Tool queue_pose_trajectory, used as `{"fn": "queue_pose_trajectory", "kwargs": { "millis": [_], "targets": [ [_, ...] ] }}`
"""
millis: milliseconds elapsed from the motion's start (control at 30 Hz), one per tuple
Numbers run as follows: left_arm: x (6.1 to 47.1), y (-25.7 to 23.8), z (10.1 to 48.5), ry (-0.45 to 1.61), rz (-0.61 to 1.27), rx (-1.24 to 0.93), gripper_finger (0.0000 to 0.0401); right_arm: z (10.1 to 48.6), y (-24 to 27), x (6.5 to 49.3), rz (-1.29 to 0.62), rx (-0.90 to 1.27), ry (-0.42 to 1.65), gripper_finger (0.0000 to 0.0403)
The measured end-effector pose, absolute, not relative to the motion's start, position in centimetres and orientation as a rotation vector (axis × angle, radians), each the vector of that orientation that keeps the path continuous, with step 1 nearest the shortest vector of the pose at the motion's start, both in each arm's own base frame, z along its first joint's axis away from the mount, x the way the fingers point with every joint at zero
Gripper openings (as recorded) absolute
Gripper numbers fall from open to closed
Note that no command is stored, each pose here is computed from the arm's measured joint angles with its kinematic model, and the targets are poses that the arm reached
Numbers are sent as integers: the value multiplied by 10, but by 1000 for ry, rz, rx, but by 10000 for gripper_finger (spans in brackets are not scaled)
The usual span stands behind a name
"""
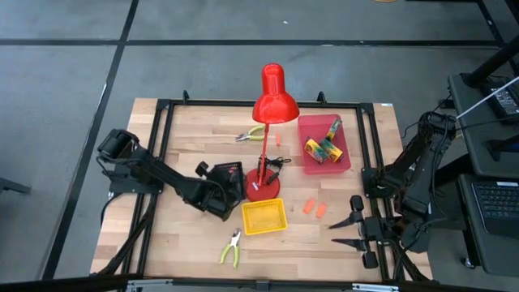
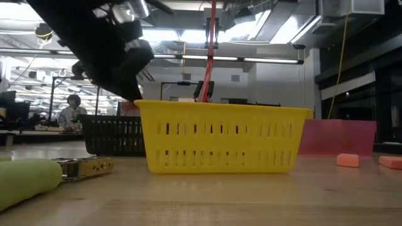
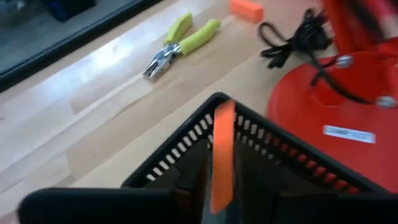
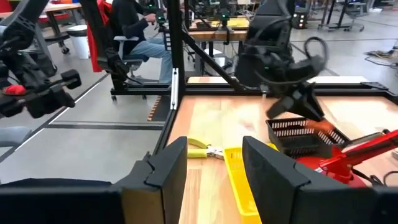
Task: Pick & Place School Supplies
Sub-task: Put the orange eraser into the black bin
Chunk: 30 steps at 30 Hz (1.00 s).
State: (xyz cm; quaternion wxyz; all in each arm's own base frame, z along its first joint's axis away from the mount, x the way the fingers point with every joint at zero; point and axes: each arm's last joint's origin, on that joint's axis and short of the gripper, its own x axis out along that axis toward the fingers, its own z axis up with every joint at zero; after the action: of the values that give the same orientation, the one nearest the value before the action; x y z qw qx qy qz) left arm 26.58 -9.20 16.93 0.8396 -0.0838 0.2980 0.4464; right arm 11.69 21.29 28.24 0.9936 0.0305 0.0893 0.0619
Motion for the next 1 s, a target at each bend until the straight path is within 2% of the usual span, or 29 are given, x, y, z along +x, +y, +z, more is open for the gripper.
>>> {"fn": "queue_pose_trajectory", "kwargs": {
  "millis": [267,400,500,633,867,1000],
  "targets": [
    [255,-118,173,492,904,-113,153,280,212,116,93,93,187,159],
    [246,-150,177,398,781,-13,174,265,205,114,52,180,296,158],
    [237,-181,184,294,683,57,176,244,192,113,-31,295,486,150],
    [222,-216,194,184,592,117,170,217,186,117,-150,346,717,138],
    [208,-252,215,121,478,191,166,170,206,142,-24,166,1046,134],
    [208,-258,223,114,464,238,162,154,205,154,-91,164,1065,134]
  ]
}}
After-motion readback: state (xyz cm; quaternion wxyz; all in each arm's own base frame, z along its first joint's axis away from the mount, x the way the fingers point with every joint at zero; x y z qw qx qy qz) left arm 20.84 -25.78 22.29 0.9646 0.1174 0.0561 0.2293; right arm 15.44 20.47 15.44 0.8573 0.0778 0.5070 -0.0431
